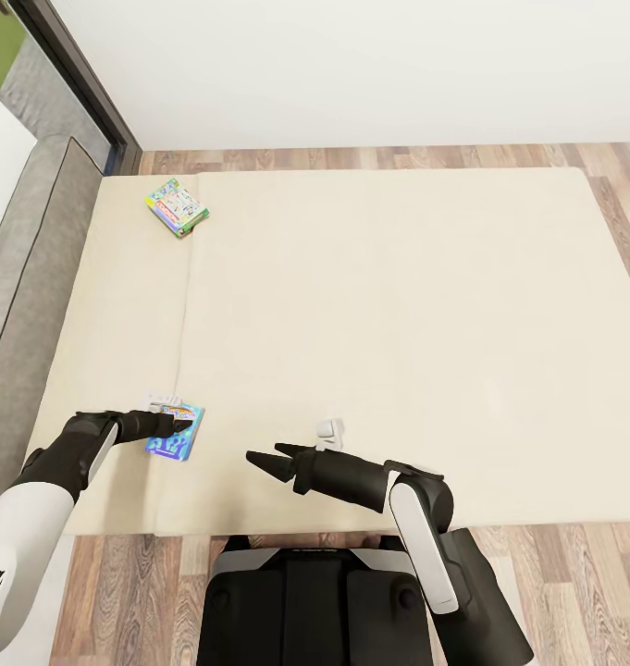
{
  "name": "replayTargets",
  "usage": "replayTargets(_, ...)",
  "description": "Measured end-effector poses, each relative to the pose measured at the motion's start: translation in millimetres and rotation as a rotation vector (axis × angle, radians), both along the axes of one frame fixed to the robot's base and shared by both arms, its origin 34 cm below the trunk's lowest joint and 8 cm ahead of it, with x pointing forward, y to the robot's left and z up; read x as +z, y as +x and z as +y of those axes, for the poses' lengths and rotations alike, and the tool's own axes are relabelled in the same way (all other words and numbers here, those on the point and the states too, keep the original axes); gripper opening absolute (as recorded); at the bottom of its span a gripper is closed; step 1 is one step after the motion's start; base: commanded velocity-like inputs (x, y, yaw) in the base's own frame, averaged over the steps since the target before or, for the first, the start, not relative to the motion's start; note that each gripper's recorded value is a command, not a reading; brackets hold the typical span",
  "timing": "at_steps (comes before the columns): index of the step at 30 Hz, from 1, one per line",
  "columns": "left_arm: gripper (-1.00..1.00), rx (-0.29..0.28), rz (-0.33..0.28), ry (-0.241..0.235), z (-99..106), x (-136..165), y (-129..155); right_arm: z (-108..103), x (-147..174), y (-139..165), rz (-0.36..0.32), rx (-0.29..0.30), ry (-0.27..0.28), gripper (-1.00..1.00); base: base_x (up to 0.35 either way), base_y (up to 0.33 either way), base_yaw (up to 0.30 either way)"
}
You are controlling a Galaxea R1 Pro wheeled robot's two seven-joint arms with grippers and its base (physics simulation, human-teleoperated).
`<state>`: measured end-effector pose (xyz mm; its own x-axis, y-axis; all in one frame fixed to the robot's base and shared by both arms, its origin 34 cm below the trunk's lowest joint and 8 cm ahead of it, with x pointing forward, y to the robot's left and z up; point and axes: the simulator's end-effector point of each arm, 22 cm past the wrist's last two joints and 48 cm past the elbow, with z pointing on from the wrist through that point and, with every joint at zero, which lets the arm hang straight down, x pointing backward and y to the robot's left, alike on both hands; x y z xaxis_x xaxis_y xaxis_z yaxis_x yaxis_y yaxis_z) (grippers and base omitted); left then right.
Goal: Put all the toys in the child's room - the three board games (two on the bed and one on the table), the two jigsaw puzzles on the table, and the tennis ball on the table - inside the toy box on the table in the child's room.
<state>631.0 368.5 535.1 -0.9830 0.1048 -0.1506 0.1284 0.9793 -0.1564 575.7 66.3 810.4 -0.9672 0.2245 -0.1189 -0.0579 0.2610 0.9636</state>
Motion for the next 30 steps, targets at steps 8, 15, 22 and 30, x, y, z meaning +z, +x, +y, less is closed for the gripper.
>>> replayTargets(8, 1.00, -0.001, 0.000, 0.000, 0, 0, 0, 0, 0, 0, 0.000, 0.000, 0.000, 1.00, 0.000, 0.000, 0.000)
replayTargets(15, 1.00, -0.001, 0.000, 0.000, 0, 0, 0, 0, 0, 0, 0.000, 0.000, 0.000, 1.00, 0.000, 0.000, 0.000)
replayTargets(22, 1.00, 0.001, 0.000, 0.007, 4, 0, 0, 0, 0, 0, -0.001, 0.000, 0.000, 1.00, 0.000, -0.043, 0.000)
replayTargets(30, 1.00, -0.004, -0.003, 0.063, 34, 5, 0, 0, 0, 0, 0.000, -0.001, 0.000, 1.00, 0.000, -0.186, 0.000)
